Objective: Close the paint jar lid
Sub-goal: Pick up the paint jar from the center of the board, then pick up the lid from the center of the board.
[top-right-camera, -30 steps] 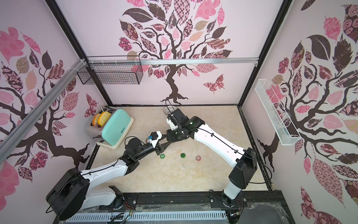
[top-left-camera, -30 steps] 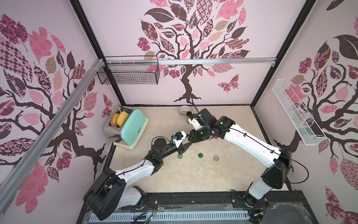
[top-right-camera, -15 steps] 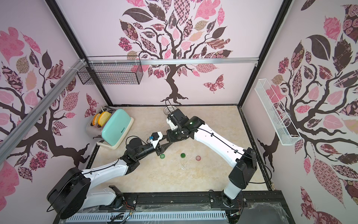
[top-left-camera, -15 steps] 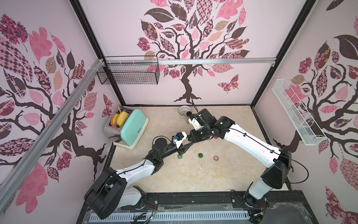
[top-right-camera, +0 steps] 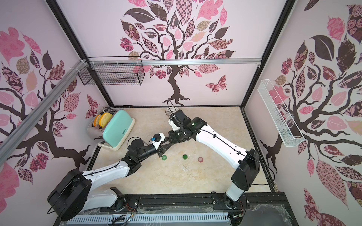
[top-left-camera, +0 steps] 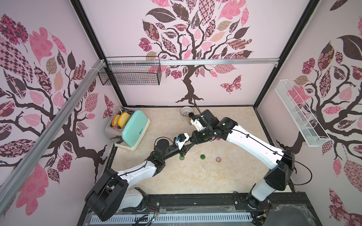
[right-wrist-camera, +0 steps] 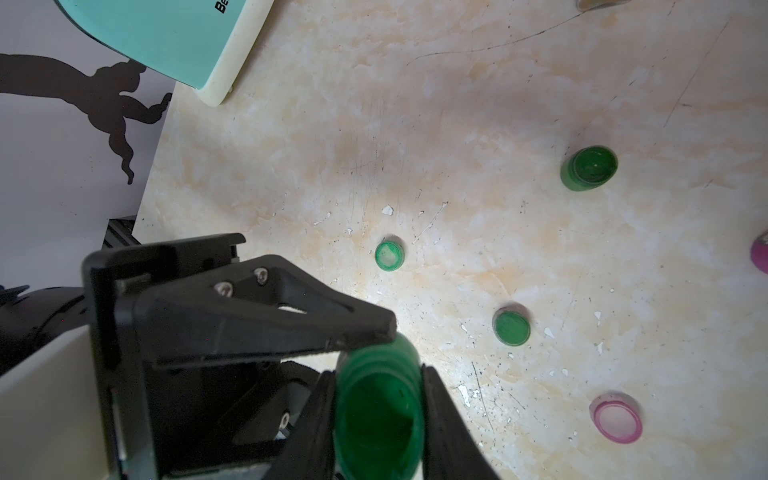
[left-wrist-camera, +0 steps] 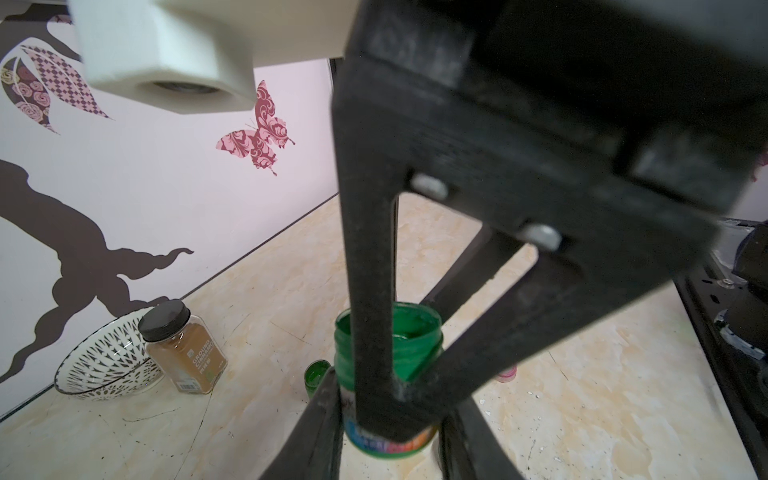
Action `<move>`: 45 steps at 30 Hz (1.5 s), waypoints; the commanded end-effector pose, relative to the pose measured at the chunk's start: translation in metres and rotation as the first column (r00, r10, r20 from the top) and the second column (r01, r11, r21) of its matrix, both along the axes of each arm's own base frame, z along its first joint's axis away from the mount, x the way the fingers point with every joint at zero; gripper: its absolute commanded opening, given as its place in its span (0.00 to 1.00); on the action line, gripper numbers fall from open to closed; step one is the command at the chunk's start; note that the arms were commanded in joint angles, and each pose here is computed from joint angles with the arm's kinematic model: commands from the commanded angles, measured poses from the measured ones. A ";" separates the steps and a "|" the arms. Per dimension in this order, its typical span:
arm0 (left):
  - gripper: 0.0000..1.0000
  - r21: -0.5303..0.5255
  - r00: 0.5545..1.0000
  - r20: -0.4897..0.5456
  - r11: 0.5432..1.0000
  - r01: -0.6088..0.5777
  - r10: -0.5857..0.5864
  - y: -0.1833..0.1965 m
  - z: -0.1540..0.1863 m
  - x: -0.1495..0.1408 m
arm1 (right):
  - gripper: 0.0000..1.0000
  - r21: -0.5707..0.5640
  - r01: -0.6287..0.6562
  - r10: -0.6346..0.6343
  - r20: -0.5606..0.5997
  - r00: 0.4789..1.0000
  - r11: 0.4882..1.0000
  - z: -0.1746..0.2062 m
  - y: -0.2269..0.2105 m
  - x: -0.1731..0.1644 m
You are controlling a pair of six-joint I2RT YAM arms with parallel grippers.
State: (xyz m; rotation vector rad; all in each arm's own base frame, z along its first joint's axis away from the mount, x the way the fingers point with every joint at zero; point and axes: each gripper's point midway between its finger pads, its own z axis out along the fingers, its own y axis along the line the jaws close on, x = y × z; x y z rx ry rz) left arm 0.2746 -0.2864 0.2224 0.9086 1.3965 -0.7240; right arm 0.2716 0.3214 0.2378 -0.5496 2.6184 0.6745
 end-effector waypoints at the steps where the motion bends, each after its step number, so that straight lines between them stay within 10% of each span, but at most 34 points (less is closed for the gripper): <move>1: 0.29 -0.024 0.999 0.034 1.000 0.005 -0.004 -0.002 0.017 0.000 | 0.29 0.035 -0.001 0.000 0.025 1.000 0.999 0.013 0.005 0.000; 15: 0.27 -0.038 0.998 0.052 0.999 -0.039 0.041 0.009 0.023 -0.002 | 0.72 0.003 0.118 -0.116 0.202 0.973 0.993 0.049 -0.025 0.020; 19: 0.27 -0.044 0.995 0.056 0.996 -0.081 0.083 0.018 0.023 -0.002 | 0.99 0.055 0.148 -0.157 0.252 0.955 0.988 0.071 -0.036 0.024; 29: 0.26 -0.128 0.976 0.037 0.969 -0.209 0.216 0.063 0.036 0.017 | 0.99 0.257 0.127 -0.181 0.200 0.963 0.958 0.072 -0.055 0.022; 45: 0.26 -0.171 0.914 0.108 0.913 -0.372 0.392 0.125 0.081 0.032 | 0.99 -0.134 0.021 -0.005 0.116 0.993 0.991 -0.056 -0.019 0.026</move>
